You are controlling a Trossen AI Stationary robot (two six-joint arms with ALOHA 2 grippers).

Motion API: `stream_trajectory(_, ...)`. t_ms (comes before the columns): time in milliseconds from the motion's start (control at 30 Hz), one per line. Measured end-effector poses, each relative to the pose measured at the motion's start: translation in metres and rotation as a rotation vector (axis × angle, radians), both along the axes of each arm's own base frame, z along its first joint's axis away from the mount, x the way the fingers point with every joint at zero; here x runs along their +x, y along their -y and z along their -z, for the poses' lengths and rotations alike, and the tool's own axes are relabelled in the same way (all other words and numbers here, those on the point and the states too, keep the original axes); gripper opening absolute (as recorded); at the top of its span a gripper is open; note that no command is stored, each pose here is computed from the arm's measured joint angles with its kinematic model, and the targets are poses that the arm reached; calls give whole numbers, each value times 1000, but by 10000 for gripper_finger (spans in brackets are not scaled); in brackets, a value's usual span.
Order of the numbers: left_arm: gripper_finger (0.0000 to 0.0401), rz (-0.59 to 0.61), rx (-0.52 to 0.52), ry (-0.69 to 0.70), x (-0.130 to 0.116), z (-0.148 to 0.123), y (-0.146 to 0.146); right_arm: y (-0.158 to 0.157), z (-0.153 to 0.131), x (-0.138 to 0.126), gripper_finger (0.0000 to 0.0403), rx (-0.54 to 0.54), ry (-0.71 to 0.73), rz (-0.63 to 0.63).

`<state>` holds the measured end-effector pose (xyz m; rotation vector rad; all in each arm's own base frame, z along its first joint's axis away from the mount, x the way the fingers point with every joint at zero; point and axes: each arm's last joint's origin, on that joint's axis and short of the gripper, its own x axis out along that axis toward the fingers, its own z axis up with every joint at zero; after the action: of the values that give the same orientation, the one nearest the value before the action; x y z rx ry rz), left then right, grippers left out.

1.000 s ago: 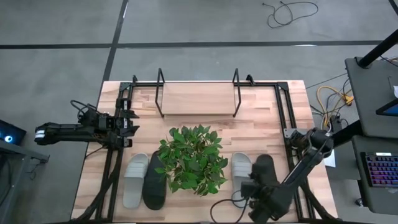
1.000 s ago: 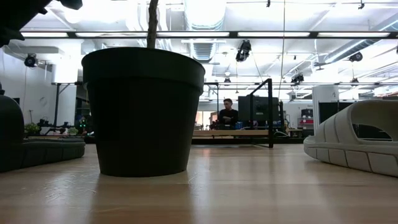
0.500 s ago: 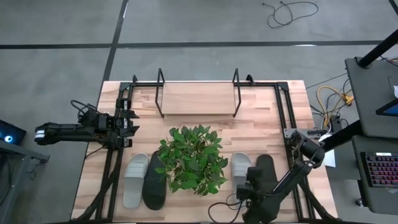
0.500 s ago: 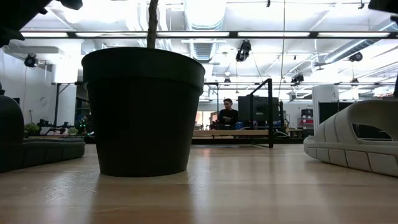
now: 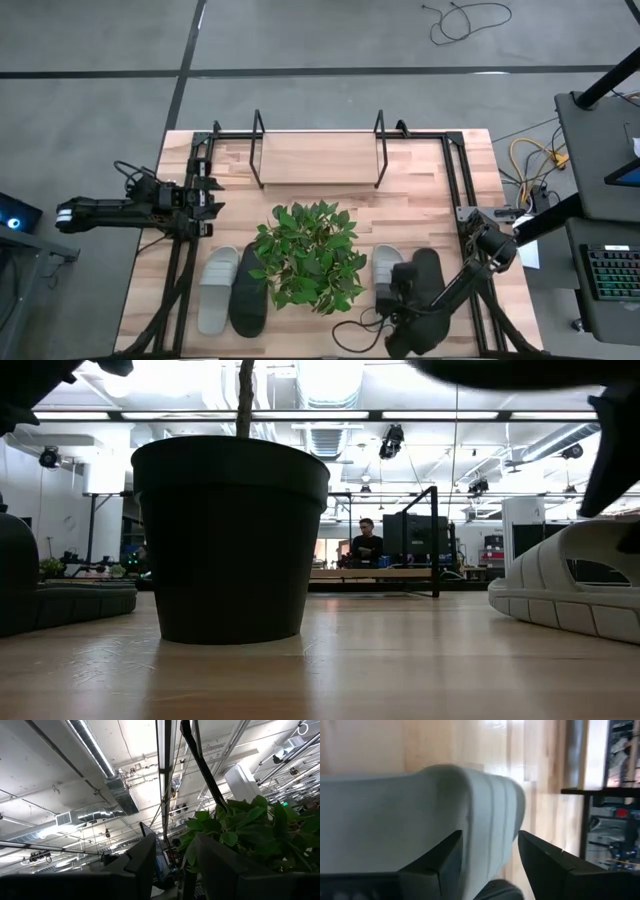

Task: Pick and place slides into the shelf
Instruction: Put the right gray slide on the shelf

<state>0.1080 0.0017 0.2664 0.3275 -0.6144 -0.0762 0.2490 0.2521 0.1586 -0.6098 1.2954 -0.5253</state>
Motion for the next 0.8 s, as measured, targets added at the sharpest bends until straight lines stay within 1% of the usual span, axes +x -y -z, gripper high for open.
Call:
stream_trajectory(367,124,1,0,-1,0,0,0,12,15,-8,144,-62,-51,3)
stream_trajectory(500,124,0,0,-1,0,0,0,13,16,-9,124,-64,-55,4)
stream_trajectory(600,124,1,-1,-1,0,0,0,12,16,-9,96,-53,-62,13)
stream_trajectory(767,124,1,-1,-2,0,0,0,12,17,-9,25,-46,-70,19)
stream_trajectory(800,124,1,-1,-3,0,0,0,12,17,-9,18,-47,-73,17)
